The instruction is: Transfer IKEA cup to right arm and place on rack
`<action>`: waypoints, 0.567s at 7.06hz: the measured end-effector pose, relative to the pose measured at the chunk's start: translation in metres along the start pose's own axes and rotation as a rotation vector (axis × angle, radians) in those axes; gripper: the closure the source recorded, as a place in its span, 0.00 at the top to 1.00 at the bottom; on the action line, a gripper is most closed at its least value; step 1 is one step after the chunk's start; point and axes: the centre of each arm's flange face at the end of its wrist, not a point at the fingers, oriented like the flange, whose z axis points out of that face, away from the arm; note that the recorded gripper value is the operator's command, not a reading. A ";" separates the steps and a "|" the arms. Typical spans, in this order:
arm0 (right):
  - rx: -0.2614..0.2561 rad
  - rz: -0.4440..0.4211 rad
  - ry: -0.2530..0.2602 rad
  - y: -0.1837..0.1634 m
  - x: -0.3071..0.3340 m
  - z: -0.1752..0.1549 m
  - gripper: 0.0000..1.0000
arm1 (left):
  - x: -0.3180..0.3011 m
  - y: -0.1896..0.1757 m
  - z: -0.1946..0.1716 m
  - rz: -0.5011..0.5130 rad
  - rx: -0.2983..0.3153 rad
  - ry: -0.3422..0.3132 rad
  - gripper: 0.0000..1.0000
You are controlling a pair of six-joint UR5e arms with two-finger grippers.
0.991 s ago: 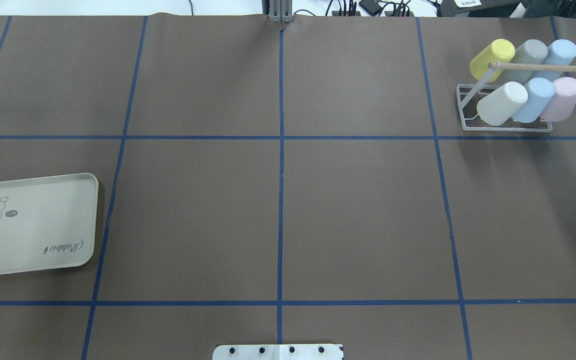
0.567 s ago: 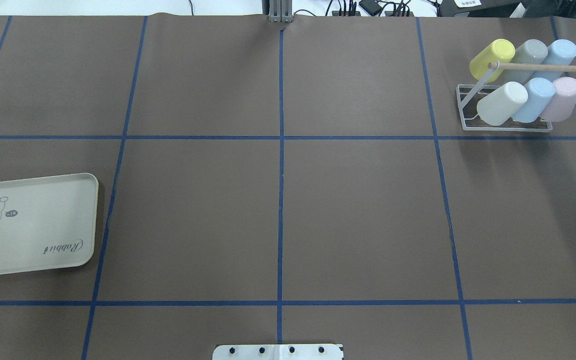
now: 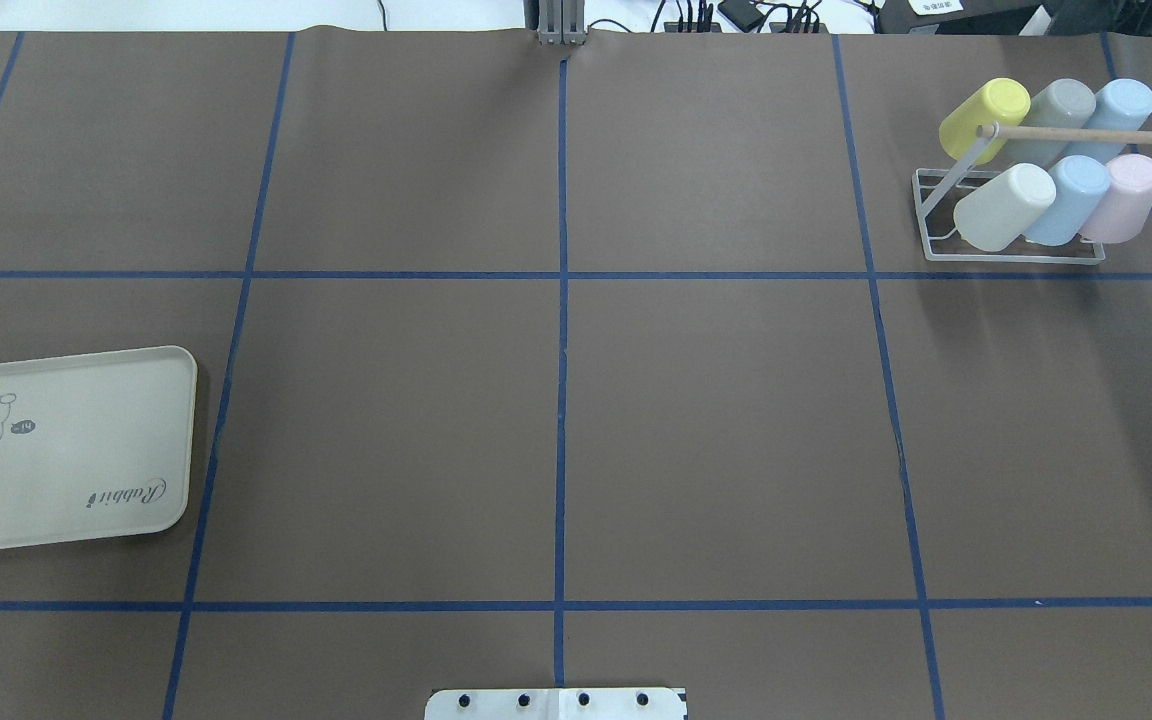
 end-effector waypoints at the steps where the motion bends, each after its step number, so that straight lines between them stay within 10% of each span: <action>1: 0.004 0.003 -0.008 0.004 0.003 0.003 1.00 | 0.002 -0.001 0.000 -0.009 0.004 0.021 1.00; 4: 0.001 0.025 -0.049 0.016 0.006 0.008 1.00 | 0.003 0.000 0.003 -0.030 0.002 0.037 1.00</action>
